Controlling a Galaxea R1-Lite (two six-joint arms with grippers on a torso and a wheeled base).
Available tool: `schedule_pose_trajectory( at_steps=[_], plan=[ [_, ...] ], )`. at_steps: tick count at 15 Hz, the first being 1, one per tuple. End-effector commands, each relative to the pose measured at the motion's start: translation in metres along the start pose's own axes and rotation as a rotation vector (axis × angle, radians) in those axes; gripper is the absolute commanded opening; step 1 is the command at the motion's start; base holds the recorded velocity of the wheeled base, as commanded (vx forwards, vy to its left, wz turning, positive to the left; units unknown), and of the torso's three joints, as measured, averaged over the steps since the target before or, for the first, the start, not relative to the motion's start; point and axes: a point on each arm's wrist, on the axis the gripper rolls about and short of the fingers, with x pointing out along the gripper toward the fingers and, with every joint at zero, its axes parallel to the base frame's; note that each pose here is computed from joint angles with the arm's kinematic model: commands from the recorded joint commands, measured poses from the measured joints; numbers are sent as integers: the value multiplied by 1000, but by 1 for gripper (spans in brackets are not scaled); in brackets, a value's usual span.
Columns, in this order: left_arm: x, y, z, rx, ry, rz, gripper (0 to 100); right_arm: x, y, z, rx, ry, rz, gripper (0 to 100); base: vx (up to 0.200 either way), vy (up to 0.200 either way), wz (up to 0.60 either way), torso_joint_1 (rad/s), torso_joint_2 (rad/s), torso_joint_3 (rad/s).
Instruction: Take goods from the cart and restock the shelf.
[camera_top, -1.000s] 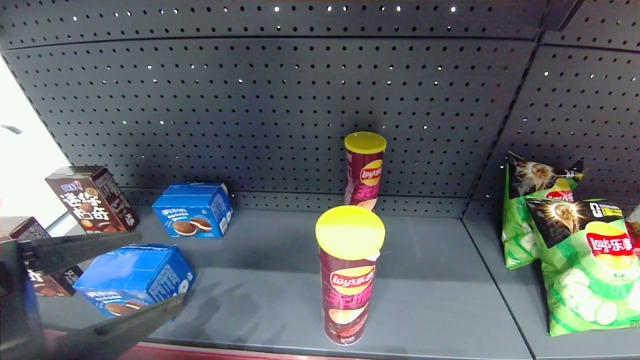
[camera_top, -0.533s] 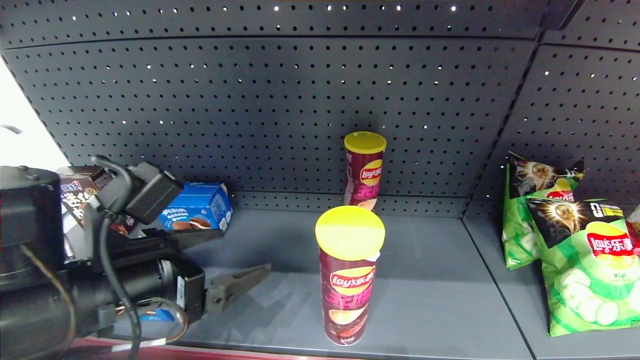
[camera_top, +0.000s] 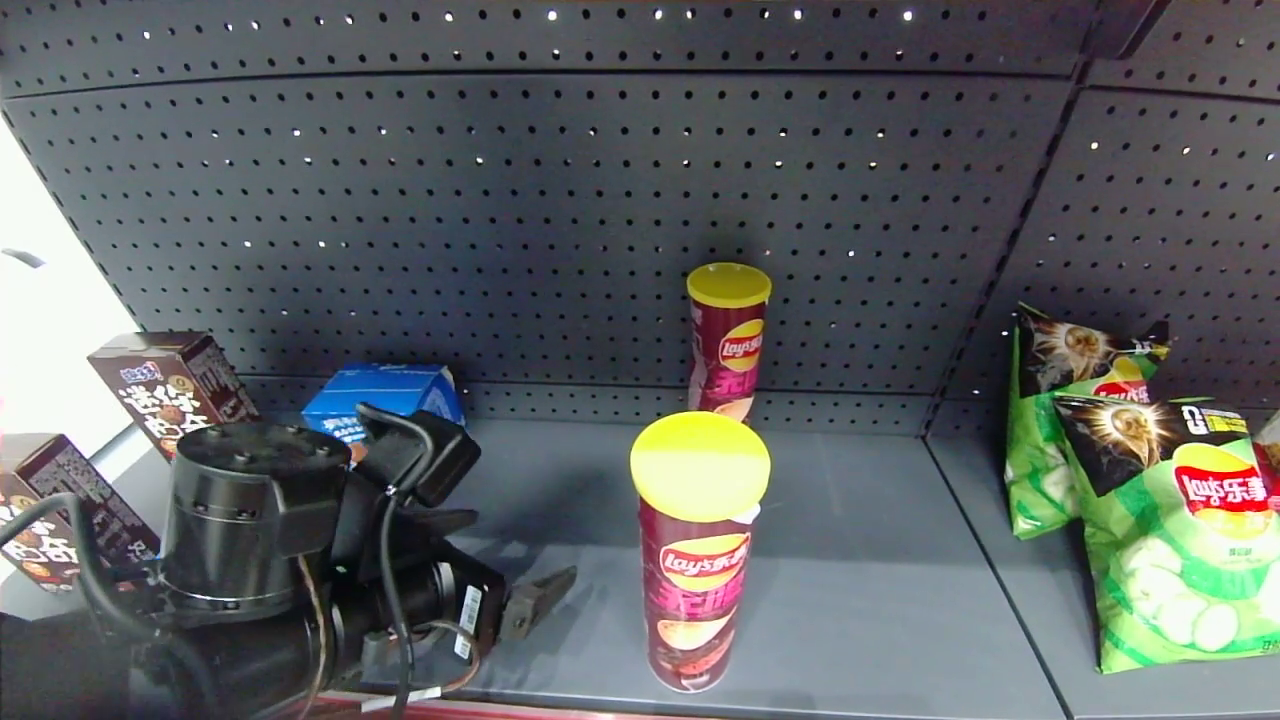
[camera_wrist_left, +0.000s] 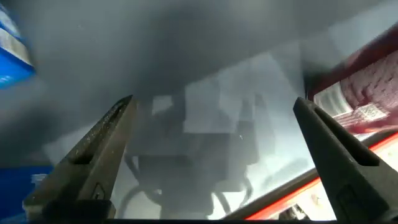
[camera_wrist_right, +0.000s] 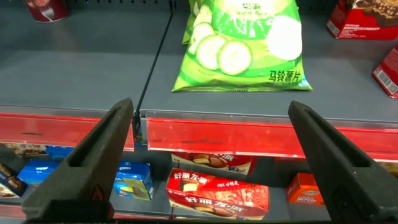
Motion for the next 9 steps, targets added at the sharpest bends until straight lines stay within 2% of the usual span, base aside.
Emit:
schedule_pose_trajectory(
  at_steps=[1, 2, 4, 7, 9],
  plan=[
    [4, -7, -5, 10, 25, -10, 100, 0, 0, 0, 0, 1, 1, 100, 0, 0, 0, 0, 0, 0],
    [5, -14, -5, -9, 19, -14, 100, 0, 0, 0, 0, 1, 1, 100, 0, 0, 0, 0, 0, 0],
    [10, -19, -4, -37, 6, -3, 100, 0, 0, 0, 0, 1, 1, 100, 0, 0, 0, 0, 0, 0],
    [13, -33, -6, -42, 0, -8, 100, 0, 0, 0, 0, 1, 1, 100, 0, 0, 0, 0, 0, 0],
    [14, -38, -5, -36, -1, -10, 100, 0, 0, 0, 0, 1, 1, 100, 0, 0, 0, 0, 0, 0]
  ],
)
